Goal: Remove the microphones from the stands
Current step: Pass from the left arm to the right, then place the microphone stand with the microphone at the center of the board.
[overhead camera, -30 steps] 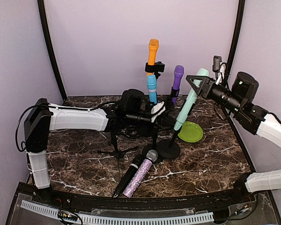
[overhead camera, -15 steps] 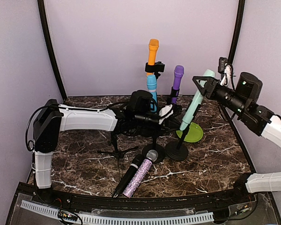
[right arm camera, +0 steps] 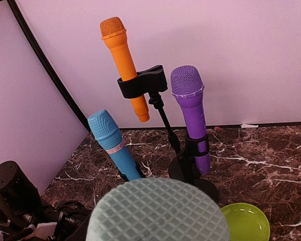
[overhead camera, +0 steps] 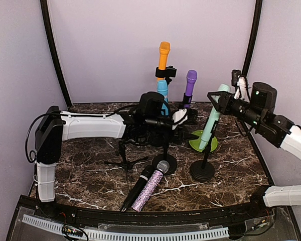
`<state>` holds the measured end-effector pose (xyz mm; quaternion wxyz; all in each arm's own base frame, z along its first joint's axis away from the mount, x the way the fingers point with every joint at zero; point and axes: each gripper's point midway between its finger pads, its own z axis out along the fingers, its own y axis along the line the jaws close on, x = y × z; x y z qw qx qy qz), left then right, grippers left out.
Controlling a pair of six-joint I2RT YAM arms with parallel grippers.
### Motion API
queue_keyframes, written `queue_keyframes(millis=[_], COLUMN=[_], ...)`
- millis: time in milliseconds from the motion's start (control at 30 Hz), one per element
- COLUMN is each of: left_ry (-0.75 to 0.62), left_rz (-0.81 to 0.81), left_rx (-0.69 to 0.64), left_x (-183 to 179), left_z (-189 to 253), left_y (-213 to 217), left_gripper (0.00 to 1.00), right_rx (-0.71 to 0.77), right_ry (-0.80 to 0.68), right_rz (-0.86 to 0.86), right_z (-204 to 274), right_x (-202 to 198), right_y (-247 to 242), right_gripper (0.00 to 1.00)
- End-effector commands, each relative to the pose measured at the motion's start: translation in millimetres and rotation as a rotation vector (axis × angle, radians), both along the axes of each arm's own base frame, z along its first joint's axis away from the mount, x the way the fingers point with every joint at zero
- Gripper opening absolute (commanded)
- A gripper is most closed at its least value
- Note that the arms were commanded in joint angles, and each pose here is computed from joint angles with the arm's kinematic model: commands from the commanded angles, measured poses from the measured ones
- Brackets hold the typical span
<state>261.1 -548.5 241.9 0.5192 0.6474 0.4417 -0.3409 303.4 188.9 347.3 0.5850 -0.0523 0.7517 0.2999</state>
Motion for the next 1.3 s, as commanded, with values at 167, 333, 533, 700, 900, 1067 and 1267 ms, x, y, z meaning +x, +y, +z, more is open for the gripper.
queue_keyframes(millis=[167, 333, 533, 700, 900, 1067, 1267], left_ry=[-0.096, -0.066, 0.005, 0.047, 0.12, 0.186, 0.277], left_rz=[0.081, 0.1, 0.1, 0.088, 0.074, 0.056, 0.064], left_rx=[-0.22, -0.268, -0.289, -0.275, -0.255, -0.218, -0.23], left_x=[-10, -13, -18, -24, -37, -54, -58], left_z=[111, 138, 149, 141, 126, 108, 89], left_y=[28, 38, 43, 40, 33, 20, 17], left_gripper=[0.62, 0.63, 0.64, 0.64, 0.64, 0.66, 0.68], right_rx=[-0.053, -0.084, -0.096, -0.095, -0.083, -0.067, -0.059], right_ry=[0.003, 0.047, 0.089, 0.083, 0.072, 0.043, 0.057], right_rz=[0.057, 0.071, 0.082, 0.109, 0.142, 0.101, 0.077], right_z=[-21, -44, -69, -76, -79, -69, -59], right_x=[-5, -9, -14, -19, -28, -30, -33], right_y=[9, 12, 13, 17, 18, 9, 3], right_gripper=[0.17, 0.16, 0.17, 0.2, 0.4, 0.57, 0.74])
